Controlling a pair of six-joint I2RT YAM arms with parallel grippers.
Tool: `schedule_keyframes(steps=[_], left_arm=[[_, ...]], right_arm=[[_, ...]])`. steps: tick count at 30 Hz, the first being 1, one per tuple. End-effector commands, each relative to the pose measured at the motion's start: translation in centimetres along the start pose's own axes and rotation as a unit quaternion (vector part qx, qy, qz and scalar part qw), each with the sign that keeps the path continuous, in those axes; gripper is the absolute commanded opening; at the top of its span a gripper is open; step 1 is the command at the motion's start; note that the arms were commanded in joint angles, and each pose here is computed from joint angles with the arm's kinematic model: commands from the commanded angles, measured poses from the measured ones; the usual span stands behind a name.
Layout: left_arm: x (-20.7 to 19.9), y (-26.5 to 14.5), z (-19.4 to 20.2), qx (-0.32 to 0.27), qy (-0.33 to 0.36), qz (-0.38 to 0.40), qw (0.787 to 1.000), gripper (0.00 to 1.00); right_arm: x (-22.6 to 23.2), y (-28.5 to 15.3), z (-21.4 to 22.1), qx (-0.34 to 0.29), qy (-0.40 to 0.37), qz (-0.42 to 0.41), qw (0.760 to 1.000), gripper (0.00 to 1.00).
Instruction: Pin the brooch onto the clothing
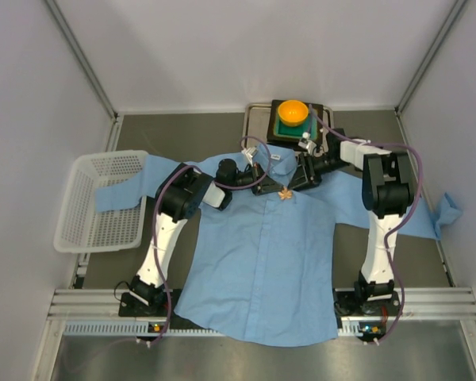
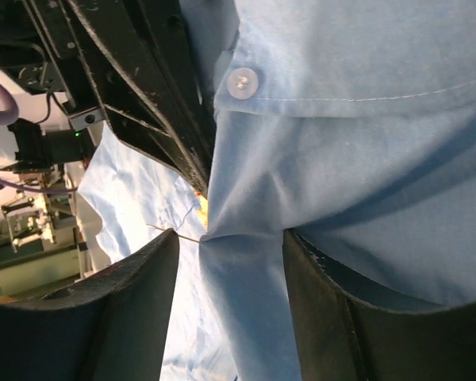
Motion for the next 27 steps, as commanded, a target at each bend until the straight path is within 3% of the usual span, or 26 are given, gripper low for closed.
schedule_keyframes(steps=[1, 13, 17, 25, 27], left_arm=[[-1.4, 0.5, -0.5, 0.004, 0.045, 0.036, 0.998, 0.0], [-1.7, 0.6, -0.6, 0.004, 0.046, 0.044, 0.998, 0.0], [-1.8, 0.6, -0.6, 0.005, 0.048, 0.046, 0.998, 0.0], [-2.1, 0.6, -0.7, 0.003, 0.05, 0.05, 0.997, 0.0], [-2.1, 0.6, -0.7, 0.002, 0.049, 0.05, 0.998, 0.0]], right_arm=[[0.9, 0.0, -0.8, -0.025, -0.024, -0.054, 0.998, 0.54], [1.2, 1.0, -0.2, -0.007, -0.025, -0.056, 0.998, 0.42], [1.1, 1.3, -0.2, -0.002, -0.026, -0.054, 0.998, 0.34], [1.0, 1.8, 0.0, 0.013, -0.026, -0.036, 0.999, 0.31], [0.8, 1.9, 0.1, 0.022, -0.026, -0.023, 0.999, 0.25]])
Point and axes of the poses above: each gripper's point midway between its finger pads, its own y axis out along the fingers, its own x axis along the line the jaws close on, z = x × y, the point moved 9 cm from there along -y, back along the fingers, and after that the axes turned 12 degrees about -y, right-handed, at the moved point
